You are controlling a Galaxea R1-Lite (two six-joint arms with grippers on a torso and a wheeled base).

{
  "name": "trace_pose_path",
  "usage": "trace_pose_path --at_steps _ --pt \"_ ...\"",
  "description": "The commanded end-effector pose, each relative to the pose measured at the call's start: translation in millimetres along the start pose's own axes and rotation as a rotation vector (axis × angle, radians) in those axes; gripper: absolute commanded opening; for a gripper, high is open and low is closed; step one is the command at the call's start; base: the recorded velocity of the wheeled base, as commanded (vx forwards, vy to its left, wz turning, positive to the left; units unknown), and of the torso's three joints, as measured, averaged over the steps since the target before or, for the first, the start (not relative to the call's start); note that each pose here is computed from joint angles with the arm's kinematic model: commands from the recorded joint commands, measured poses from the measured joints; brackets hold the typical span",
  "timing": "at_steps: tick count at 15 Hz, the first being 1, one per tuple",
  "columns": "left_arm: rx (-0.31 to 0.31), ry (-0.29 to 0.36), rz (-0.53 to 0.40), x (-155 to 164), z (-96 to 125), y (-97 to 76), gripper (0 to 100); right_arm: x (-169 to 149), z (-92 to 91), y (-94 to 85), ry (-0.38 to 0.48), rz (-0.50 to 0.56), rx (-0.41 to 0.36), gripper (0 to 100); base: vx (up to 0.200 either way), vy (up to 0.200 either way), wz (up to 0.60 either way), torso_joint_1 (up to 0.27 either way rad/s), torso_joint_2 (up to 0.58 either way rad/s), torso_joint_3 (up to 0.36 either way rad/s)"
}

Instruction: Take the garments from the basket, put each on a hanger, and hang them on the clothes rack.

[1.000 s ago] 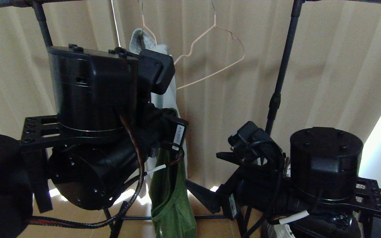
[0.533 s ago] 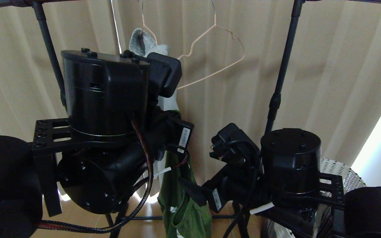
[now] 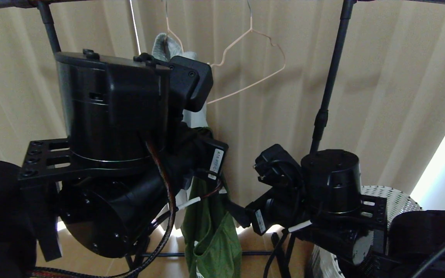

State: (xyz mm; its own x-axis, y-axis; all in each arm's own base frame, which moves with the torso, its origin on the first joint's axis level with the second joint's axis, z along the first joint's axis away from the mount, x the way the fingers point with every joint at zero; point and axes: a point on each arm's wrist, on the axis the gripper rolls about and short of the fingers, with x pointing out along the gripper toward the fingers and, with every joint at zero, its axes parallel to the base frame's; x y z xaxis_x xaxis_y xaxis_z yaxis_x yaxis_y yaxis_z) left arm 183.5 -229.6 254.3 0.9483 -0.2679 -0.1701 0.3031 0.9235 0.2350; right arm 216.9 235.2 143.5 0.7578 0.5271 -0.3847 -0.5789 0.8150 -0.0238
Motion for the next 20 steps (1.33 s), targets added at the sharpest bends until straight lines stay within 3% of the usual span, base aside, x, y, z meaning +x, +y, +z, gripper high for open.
trace_pose_path --at_steps 1,7,8,11,15,18,19,20 --pt "-0.006 -0.009 -0.002 -2 2 0.8 0 8 -7.9 -0.1 0.033 -0.011 -0.007 100 0.000 0.000 0.00 0.000 0.00 0.000" --pt "-0.015 -0.020 -0.001 -5 5 3.1 0 7 -18.5 -0.1 0.071 -0.017 -0.017 100 0.000 0.000 0.00 0.000 0.00 0.000" --pt "-0.016 -0.023 -0.001 -6 6 3.8 0 6 -19.5 -0.4 0.074 -0.022 -0.018 0 0.000 0.000 0.00 0.000 0.00 0.000" --pt "-0.022 -0.029 0.002 -8 7 6.7 0 3 -20.4 -2.4 0.074 -0.040 -0.017 0 0.000 0.000 0.00 0.000 0.00 0.000" --pt "-0.009 -0.010 0.025 -10 0 16.2 0 -19 -5.2 -18.4 0.007 -0.089 0.011 0 0.000 0.000 0.00 0.000 0.00 0.000" --pt "0.163 0.047 0.064 -26 -28 44.5 0 -53 26.9 -45.7 -0.147 -0.164 0.072 0 0.000 0.000 0.00 0.000 0.00 0.000" --pt "0.238 0.022 -0.007 -40 -37 58.1 0 -75 46.2 -61.1 -0.242 -0.202 0.102 0 0.000 0.000 0.00 0.000 0.00 0.000" --pt "0.245 -0.005 -0.040 -44 -37 60.9 0 -81 51.2 -64.6 -0.268 -0.212 0.109 0 0.000 0.000 0.00 0.000 0.00 0.000"
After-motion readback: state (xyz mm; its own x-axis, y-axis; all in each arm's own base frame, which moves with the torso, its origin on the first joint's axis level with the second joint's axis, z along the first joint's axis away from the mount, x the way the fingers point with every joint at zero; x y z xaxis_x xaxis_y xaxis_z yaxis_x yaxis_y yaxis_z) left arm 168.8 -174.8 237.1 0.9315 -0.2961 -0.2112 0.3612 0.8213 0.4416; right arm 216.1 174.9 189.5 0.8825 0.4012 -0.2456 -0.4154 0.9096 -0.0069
